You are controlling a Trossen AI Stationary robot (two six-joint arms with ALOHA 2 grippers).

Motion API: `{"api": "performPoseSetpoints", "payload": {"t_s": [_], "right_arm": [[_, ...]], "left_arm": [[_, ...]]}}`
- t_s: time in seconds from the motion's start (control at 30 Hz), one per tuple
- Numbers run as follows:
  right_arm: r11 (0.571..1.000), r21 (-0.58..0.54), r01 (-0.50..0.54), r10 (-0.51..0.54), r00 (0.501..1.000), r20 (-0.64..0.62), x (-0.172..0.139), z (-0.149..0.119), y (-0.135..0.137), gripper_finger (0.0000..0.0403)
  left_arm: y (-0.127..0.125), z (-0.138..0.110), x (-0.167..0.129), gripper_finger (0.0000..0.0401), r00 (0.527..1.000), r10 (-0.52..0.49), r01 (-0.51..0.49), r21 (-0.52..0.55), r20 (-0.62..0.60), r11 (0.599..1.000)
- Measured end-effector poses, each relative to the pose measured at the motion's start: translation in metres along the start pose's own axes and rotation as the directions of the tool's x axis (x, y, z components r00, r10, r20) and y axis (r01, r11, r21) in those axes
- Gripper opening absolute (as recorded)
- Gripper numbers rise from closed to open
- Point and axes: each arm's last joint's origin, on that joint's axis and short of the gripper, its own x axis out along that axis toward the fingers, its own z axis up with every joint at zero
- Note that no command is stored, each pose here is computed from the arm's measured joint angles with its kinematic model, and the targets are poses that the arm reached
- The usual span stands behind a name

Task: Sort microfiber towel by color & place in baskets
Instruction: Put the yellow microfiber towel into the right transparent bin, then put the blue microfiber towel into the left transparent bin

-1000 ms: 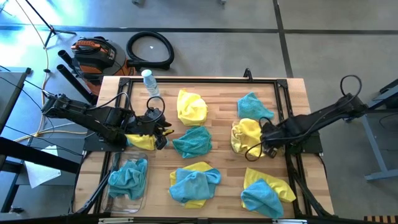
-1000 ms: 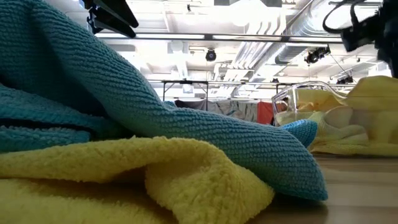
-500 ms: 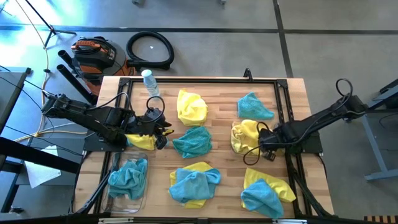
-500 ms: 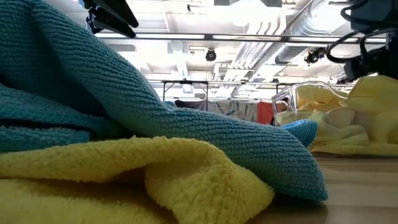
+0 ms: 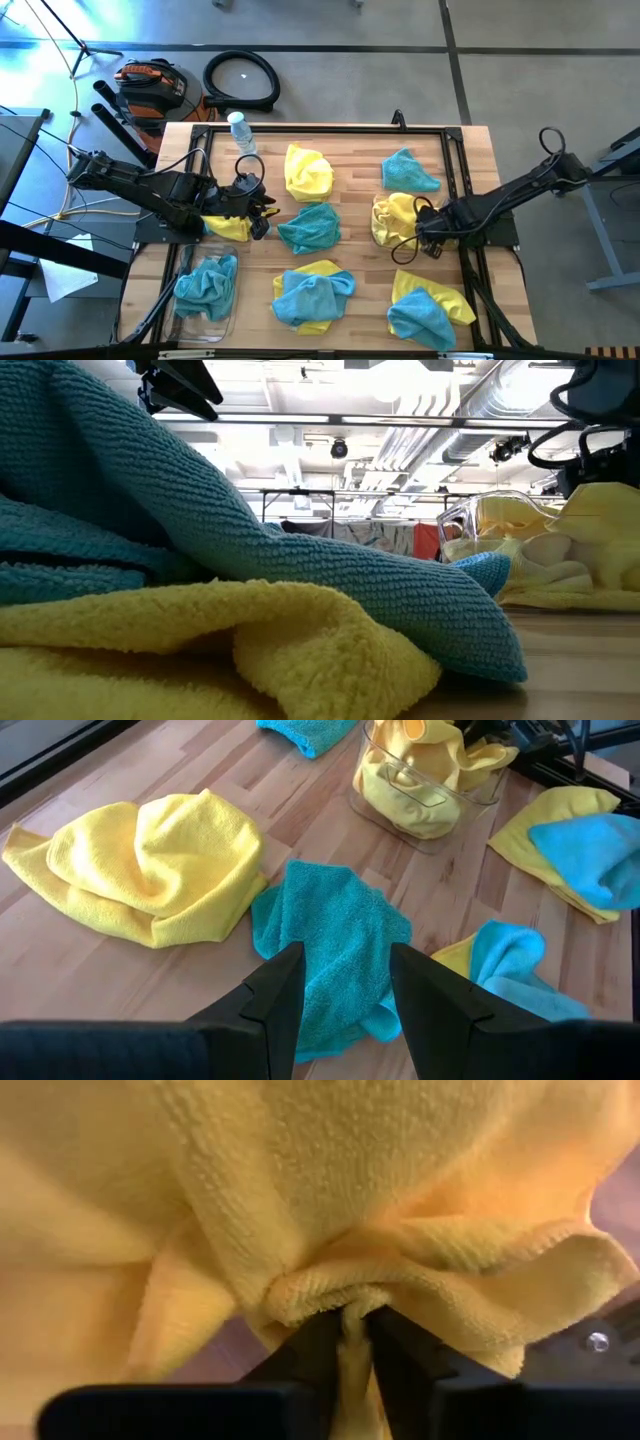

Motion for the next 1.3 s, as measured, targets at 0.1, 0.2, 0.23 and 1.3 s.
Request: {"api": "performPoseSetpoints", "payload": {"t_s": [0.1,0.2,0.23,1.3], "right_arm": [[1.000,0.000,-0.004,0.004,1.000,0.002,-0.010,0.002,0.001,0.0092],[1.000,-0.002,0.008,-0.008,1.000,0.007,-0.026,0.006,0.002,0.0111],[1.000,-0.001,0.015,-0.015,1.000,0.015,-0.032,0.007,0.003,0.0115],[0.991,0.130,0.012,-0.052,0.950,0.307,-0.116,0.028,0.004,0.0122]], "left_arm": [[0.000,0.000,0.000,0.0138,1.000,0.000,0.000,0.000,0.000,1.000],[0.000,0.000,0.000,0.0138,1.000,0.001,-0.001,0.001,-0.001,1.000],[0.000,0.000,0.000,0.0138,1.000,0.001,-0.001,0.000,-0.001,1.000],[-0.074,0.035,0.027,0.0099,0.975,0.066,0.010,0.339,-0.211,0.941]]}}
